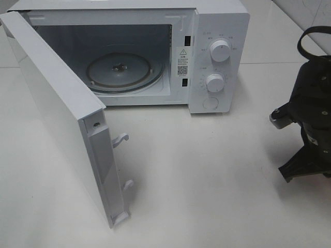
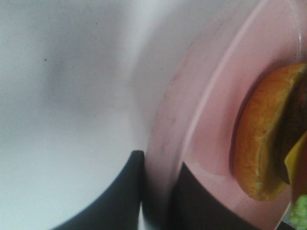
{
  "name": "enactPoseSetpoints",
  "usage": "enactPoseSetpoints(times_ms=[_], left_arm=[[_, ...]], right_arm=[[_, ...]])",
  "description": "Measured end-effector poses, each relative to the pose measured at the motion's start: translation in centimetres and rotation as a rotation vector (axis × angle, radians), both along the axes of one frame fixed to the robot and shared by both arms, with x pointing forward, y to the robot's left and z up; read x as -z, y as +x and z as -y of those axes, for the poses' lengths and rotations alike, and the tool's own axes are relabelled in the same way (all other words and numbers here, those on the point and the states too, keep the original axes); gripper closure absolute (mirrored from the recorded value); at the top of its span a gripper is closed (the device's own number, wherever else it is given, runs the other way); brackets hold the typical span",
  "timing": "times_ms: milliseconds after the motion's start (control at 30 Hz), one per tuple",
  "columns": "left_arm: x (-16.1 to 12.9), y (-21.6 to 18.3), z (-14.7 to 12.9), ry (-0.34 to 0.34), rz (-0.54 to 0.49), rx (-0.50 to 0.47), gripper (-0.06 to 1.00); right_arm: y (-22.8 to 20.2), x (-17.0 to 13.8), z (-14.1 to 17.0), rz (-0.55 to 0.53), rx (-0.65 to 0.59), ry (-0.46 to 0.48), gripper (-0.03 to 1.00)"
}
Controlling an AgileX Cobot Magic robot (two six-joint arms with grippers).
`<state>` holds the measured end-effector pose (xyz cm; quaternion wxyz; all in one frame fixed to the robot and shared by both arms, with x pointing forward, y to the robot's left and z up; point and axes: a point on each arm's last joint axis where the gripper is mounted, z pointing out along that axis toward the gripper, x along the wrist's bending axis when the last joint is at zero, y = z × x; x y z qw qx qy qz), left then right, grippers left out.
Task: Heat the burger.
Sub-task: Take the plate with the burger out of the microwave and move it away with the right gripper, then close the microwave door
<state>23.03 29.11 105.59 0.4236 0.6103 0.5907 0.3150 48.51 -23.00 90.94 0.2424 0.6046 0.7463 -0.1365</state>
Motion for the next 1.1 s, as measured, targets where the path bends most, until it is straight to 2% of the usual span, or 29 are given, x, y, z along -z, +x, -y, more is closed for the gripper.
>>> enactPoseSetpoints(times_ms=[433,867,933,1000,1033,1067,1100], left_arm=[[0.0,0.0,0.0,0.000,0.000,0.000,-0.03],[0.0,0.0,0.0,0.000,0.000,0.000,-0.03],[0.0,0.0,0.0,0.000,0.000,0.000,-0.03],[0.0,0.0,0.0,0.000,0.000,0.000,-0.03],[0.0,0.0,0.0,0.000,0.000,0.000,-0.03],[0.0,0.0,0.0,0.000,0.000,0.000,-0.03],[0.0,0.0,0.0,0.000,0.000,0.000,-0.03]], right_arm=[[0.2,3.6,-0.2,-0.080,0.031,-0.027,0.86],[0.2,3.8,-0.1,-0.071,0.052,-0.039,0.83],[0.2,2.9,0.0,-0.047,0.053,-0.040,0.73],[0.2,2.5,0.0,-0.035,0.055,-0.037,0.69],[0.2,1.8,0.0,-0.017,0.052,-0.024,0.62],[0.2,1.8,0.0,-0.017,0.052,-0.024,0.62],[0.1,1.4,0.0,-0.008,0.053,-0.015,0.57]])
